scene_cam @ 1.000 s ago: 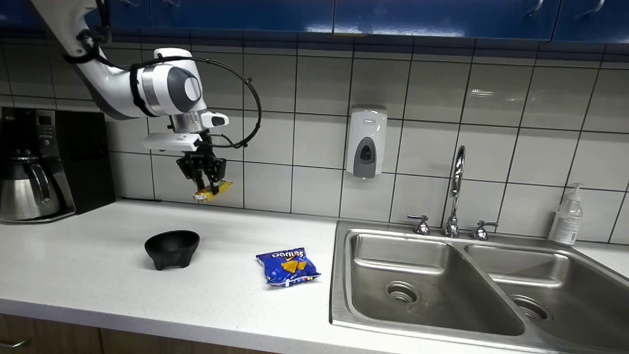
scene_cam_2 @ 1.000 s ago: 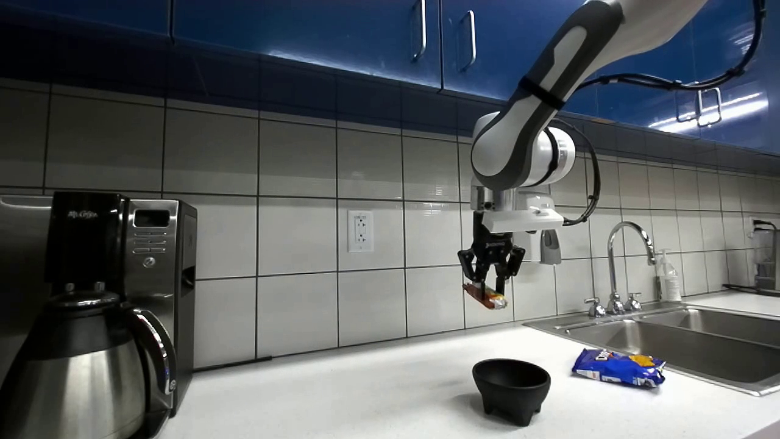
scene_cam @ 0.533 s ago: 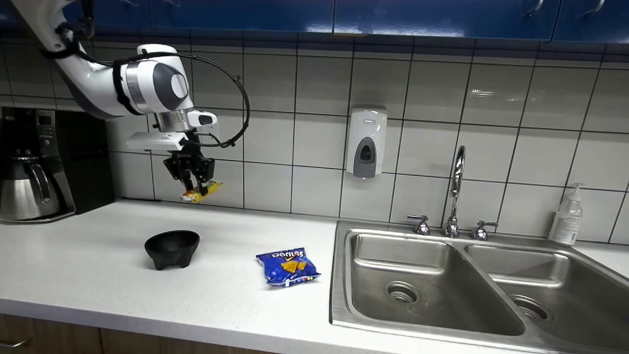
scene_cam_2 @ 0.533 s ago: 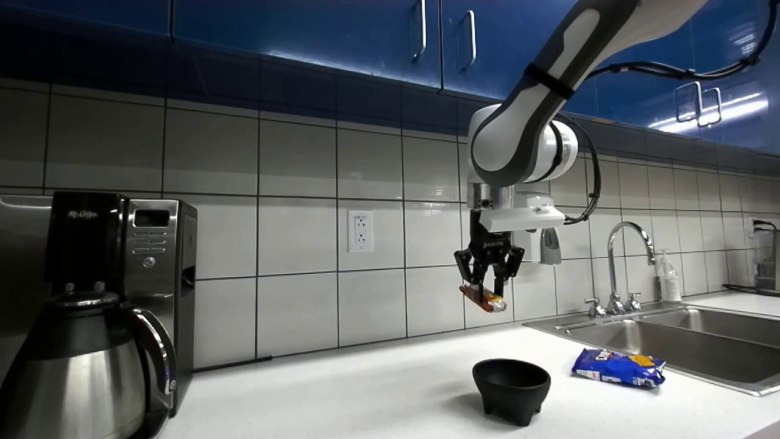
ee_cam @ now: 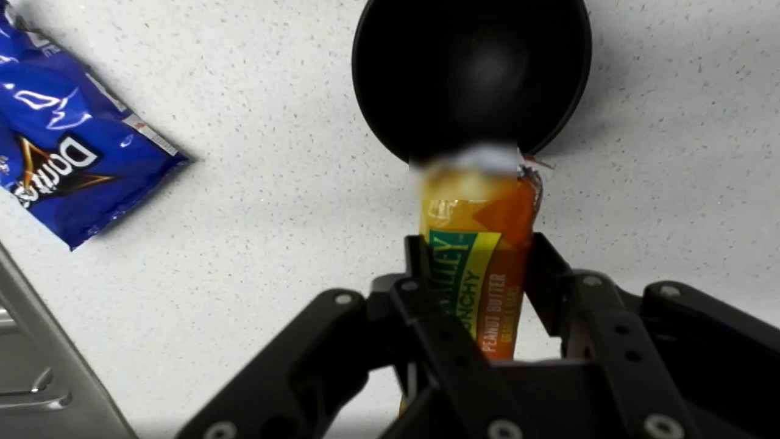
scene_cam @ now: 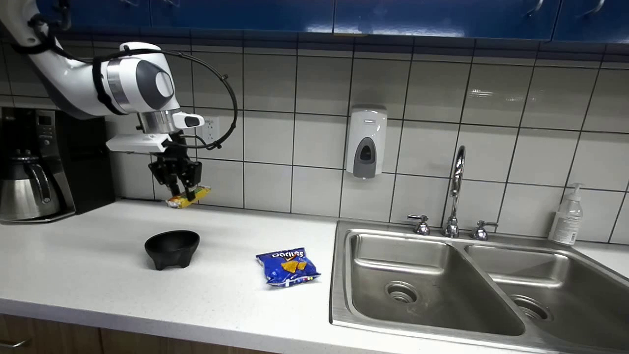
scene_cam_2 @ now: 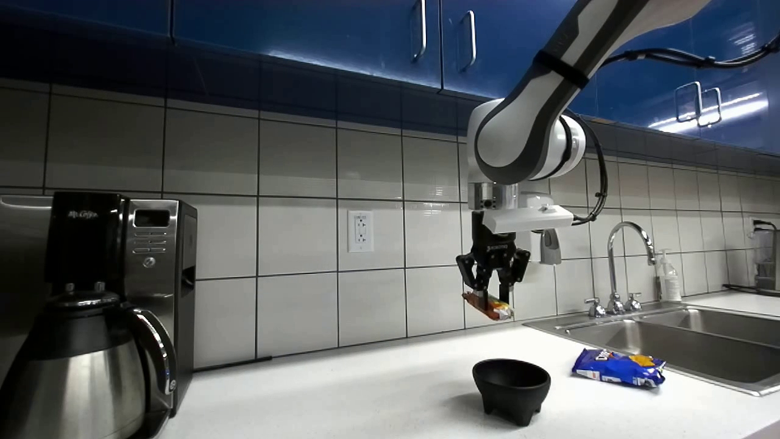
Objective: Put the yellow packet in the black bowl.
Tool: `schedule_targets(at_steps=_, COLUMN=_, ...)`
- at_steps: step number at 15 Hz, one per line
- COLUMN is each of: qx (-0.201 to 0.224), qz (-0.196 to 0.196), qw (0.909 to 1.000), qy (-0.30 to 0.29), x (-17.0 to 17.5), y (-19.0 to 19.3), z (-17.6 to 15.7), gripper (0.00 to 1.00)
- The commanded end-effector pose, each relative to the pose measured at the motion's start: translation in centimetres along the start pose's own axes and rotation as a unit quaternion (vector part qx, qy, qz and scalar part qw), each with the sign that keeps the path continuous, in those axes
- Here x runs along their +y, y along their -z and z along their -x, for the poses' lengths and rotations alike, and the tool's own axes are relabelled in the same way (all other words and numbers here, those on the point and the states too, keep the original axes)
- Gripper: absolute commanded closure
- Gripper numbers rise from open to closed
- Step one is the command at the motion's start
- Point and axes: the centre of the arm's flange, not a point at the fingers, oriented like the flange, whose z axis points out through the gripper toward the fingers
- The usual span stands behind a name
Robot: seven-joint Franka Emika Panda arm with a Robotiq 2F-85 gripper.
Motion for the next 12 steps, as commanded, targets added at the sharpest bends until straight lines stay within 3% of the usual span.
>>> schedule_targets(at_steps=1, qx=-0.017, qz=0.015, qw=0.9997, qy=-0.002, x=-0.7, y=0.2, z=1.9, gripper=0.83)
schedule_targets(at_steps=12, qx=-0.066, qz=0.022, qw=0.9975, qy=0.013, x=-0.9, y=-3.4, z=4.0, gripper=0.83)
